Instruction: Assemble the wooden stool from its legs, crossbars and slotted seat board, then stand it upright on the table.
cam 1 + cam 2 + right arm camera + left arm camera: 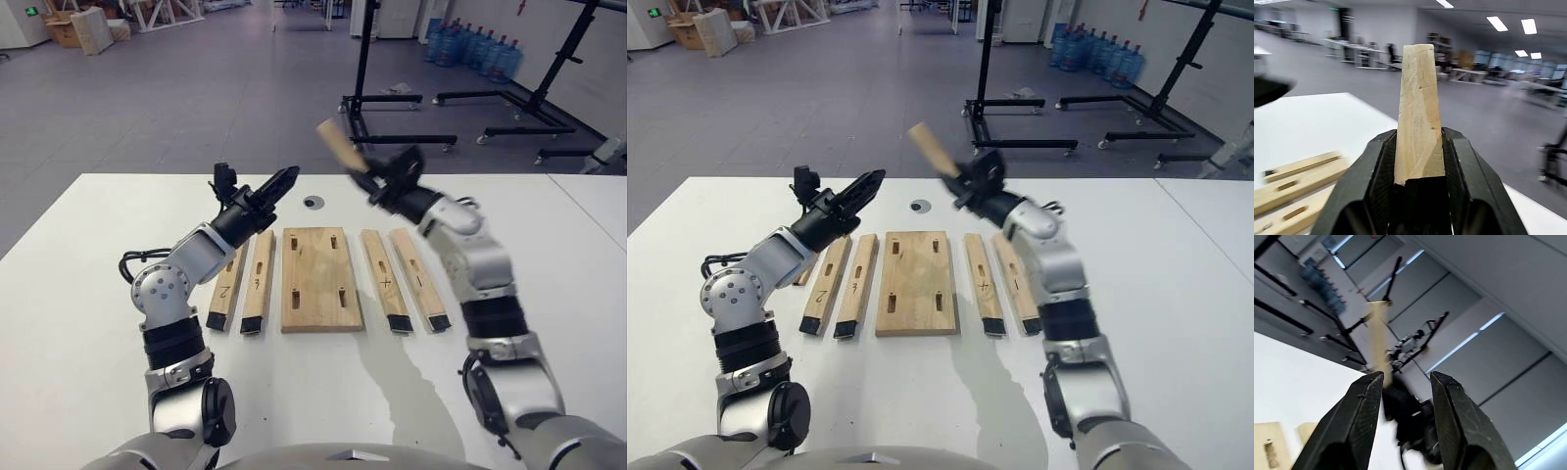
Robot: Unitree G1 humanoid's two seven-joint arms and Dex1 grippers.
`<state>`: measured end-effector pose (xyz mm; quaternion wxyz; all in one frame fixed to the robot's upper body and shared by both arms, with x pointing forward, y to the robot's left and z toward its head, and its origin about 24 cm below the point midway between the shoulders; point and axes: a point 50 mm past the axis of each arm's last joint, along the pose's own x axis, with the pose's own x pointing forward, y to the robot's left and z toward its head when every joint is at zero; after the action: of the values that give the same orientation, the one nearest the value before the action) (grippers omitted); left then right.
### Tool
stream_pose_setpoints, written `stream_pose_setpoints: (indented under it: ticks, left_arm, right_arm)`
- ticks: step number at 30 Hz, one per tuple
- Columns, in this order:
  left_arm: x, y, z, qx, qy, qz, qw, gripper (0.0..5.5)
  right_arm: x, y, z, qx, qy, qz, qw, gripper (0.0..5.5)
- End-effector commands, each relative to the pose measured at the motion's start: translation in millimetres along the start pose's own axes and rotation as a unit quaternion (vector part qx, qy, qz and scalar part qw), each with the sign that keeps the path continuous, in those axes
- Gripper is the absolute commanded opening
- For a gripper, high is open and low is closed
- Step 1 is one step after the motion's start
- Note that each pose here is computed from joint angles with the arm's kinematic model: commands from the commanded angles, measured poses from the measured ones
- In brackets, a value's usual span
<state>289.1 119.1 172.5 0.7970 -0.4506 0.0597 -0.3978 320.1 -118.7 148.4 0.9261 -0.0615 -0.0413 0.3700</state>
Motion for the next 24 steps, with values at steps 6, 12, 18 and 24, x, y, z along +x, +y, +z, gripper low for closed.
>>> stream_pose_setpoints:
  ticks: [6, 12, 18, 24]
  left_arm:
    - [-8.5, 11.4, -5.0, -0.028, 0.001, 0.033, 0.999, 1.76]
    - [-4.2, 14.0, -7.1, -0.028, -0.004, 0.038, 0.999, 1.76]
    - [2.5, 13.1, -11.0, -0.023, -0.003, 0.037, 0.999, 1.76]
    - [4.4, 14.9, -11.0, -0.024, -0.007, 0.044, 0.999, 1.76]
  right_arm:
    - [-7.4, -3.4, 6.8, 0.005, -0.013, -0.031, 0.999, 1.27]
    - [-6.1, 14.7, 10.3, 0.003, -0.027, 0.014, 1.000, 1.27]
    - [-4.5, 36.4, 15.2, 0.018, -0.042, 0.062, 0.997, 1.27]
    - [-4.3, 51.6, 12.2, 0.023, -0.038, 0.088, 0.995, 1.27]
